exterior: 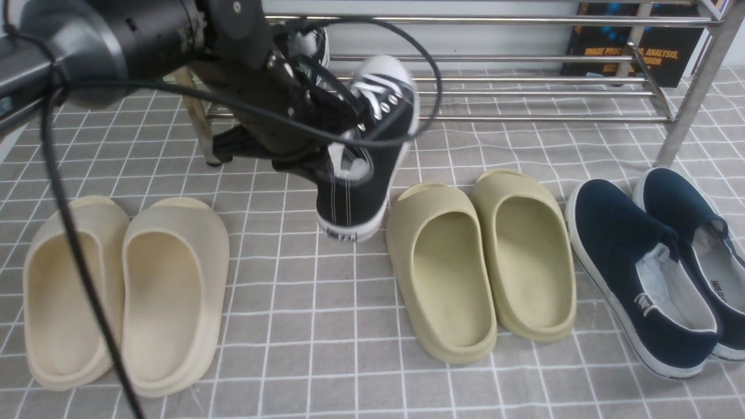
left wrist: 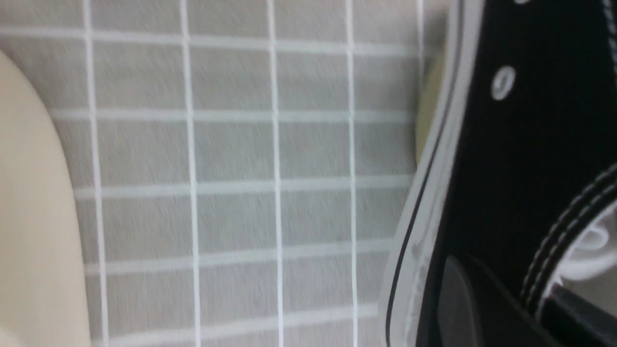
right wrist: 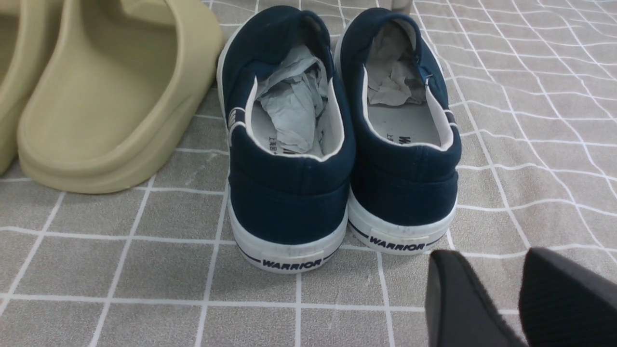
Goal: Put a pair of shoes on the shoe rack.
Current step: Use the left arm to put a shoe into the shoe rack
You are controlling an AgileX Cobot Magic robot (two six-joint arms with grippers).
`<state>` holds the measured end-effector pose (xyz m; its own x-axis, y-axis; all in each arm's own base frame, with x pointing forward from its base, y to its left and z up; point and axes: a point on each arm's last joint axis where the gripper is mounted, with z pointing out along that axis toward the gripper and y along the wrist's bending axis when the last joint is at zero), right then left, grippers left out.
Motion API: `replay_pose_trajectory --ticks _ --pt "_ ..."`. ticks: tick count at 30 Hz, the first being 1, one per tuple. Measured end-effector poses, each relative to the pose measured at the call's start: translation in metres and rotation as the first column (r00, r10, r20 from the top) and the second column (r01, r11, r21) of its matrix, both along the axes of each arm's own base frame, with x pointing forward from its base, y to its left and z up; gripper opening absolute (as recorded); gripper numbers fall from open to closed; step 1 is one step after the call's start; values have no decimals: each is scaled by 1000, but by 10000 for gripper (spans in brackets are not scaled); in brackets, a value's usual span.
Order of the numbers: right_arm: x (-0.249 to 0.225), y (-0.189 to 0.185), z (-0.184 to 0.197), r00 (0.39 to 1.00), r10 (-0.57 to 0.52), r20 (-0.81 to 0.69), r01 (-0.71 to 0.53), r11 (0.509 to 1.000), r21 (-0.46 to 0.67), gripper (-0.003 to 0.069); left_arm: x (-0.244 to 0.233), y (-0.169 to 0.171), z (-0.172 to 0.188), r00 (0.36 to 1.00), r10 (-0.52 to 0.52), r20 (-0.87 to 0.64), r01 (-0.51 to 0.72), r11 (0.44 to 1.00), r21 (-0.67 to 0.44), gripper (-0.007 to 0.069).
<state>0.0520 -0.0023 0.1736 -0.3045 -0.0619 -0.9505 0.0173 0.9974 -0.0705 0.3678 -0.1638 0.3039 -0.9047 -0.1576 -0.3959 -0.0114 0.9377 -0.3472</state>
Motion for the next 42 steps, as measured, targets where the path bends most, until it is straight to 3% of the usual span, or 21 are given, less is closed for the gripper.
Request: replay_pose_trajectory --ticks 11,19,35,42 --pt "0 0 0 1000 0 0 0 1000 0 239 63 -18 -13 993 69 100 -60 994 -95 -3" --pt "0 0 0 1000 0 0 0 1000 0 239 92 -22 -16 977 147 156 -135 987 -82 -3" --pt "0 0 0 1000 0 0 0 1000 0 239 107 -19 -18 949 200 243 -190 980 -64 1" --pt "0 0 0 1000 0 0 0 1000 0 239 111 -20 -18 940 198 277 -186 980 -69 45"
